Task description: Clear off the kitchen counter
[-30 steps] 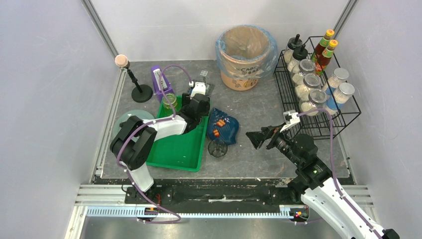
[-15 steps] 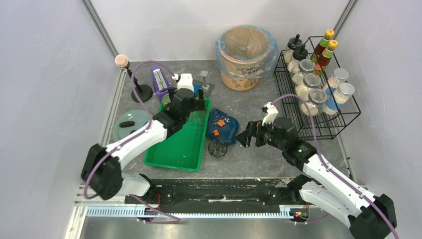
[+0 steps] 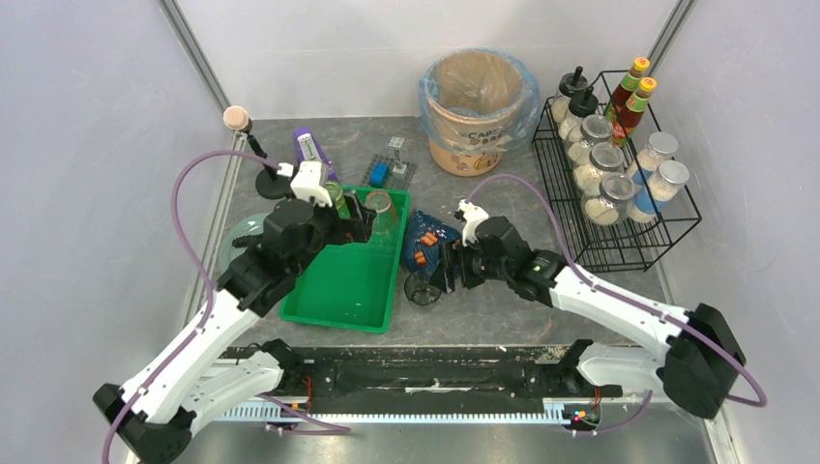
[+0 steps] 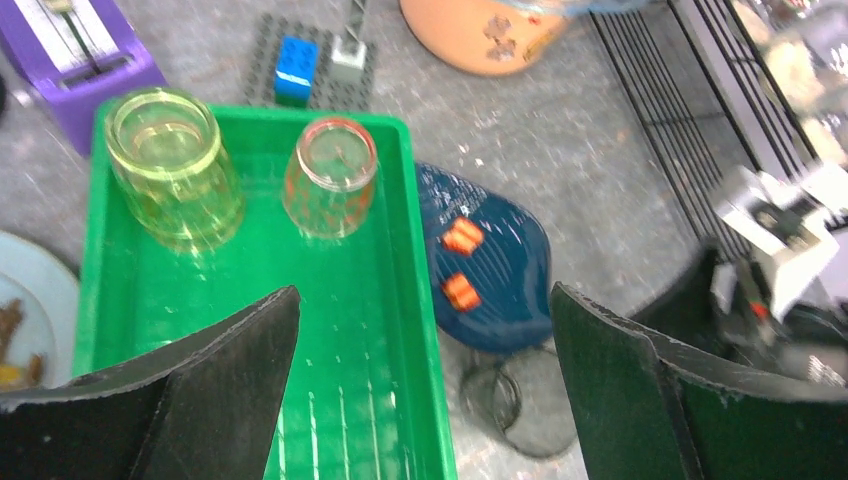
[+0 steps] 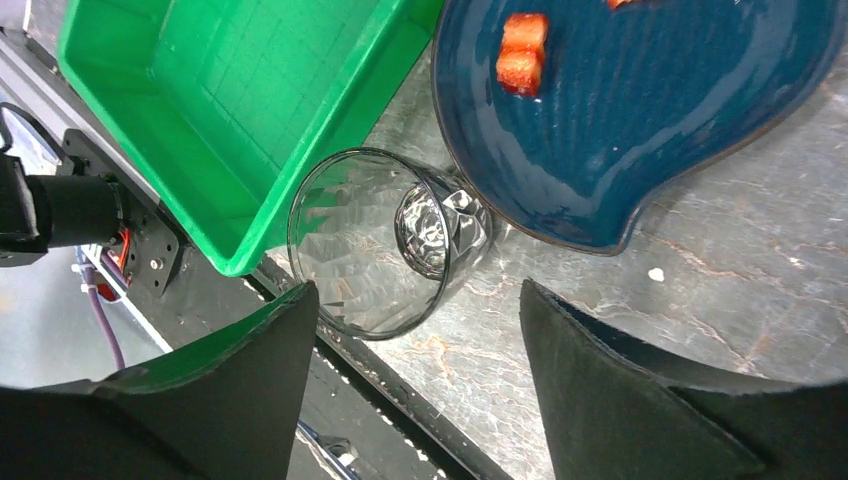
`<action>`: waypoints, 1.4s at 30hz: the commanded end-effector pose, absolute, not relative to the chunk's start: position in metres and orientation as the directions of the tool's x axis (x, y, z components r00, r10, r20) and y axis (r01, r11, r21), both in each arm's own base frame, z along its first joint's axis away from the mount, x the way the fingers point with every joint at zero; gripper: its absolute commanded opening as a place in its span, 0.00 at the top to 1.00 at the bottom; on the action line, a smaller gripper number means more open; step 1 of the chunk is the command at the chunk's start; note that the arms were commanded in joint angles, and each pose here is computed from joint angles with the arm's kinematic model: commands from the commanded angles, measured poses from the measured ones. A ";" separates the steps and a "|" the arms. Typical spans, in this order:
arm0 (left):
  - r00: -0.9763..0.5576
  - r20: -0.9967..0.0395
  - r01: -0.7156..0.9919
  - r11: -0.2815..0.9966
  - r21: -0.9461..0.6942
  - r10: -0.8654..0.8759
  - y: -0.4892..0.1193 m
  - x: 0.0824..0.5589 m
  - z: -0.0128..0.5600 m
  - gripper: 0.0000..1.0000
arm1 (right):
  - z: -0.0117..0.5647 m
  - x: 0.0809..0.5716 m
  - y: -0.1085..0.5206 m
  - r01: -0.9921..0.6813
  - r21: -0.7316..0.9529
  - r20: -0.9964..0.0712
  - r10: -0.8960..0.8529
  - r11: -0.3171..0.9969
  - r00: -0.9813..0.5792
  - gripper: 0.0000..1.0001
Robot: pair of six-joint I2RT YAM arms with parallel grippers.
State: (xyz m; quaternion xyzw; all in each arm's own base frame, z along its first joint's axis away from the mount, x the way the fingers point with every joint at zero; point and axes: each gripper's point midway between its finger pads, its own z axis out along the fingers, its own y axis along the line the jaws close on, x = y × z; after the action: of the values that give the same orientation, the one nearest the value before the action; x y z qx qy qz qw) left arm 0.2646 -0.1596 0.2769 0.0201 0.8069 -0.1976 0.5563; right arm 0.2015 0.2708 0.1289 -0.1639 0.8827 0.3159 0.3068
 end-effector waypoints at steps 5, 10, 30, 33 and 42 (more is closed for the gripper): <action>-0.554 -0.785 0.269 0.833 -0.483 -0.276 -0.166 0.210 0.242 0.00 | 0.113 0.215 0.288 -0.441 0.413 -0.615 -0.113 0.797 -0.780 0.38; -0.607 -0.722 0.257 0.779 -0.573 -0.331 -0.174 0.197 0.228 0.00 | 0.101 0.213 0.287 -0.427 0.405 -0.598 -0.119 0.808 -0.793 0.50; -0.715 -0.524 0.246 0.535 -0.808 -0.463 -0.217 0.185 0.241 0.01 | 0.181 0.215 0.249 -0.359 0.695 -0.675 0.391 0.623 -0.626 1.00; -0.731 -0.493 0.248 0.488 -0.837 -0.473 -0.225 0.185 0.247 0.01 | 0.204 0.216 0.239 -0.372 0.755 -0.645 0.511 0.540 -0.569 1.00; -0.764 -0.411 0.270 0.331 -0.904 -0.498 -0.248 0.188 0.271 0.01 | 0.262 0.208 0.225 -0.475 0.843 -0.492 0.722 0.254 -0.486 1.00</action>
State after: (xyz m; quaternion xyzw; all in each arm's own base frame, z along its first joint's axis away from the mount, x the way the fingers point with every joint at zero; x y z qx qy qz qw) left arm 0.1885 -0.2323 0.2424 -0.0780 0.7830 -0.5106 0.3465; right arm 0.2108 0.2242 0.1993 0.0805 0.7158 0.5113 0.4688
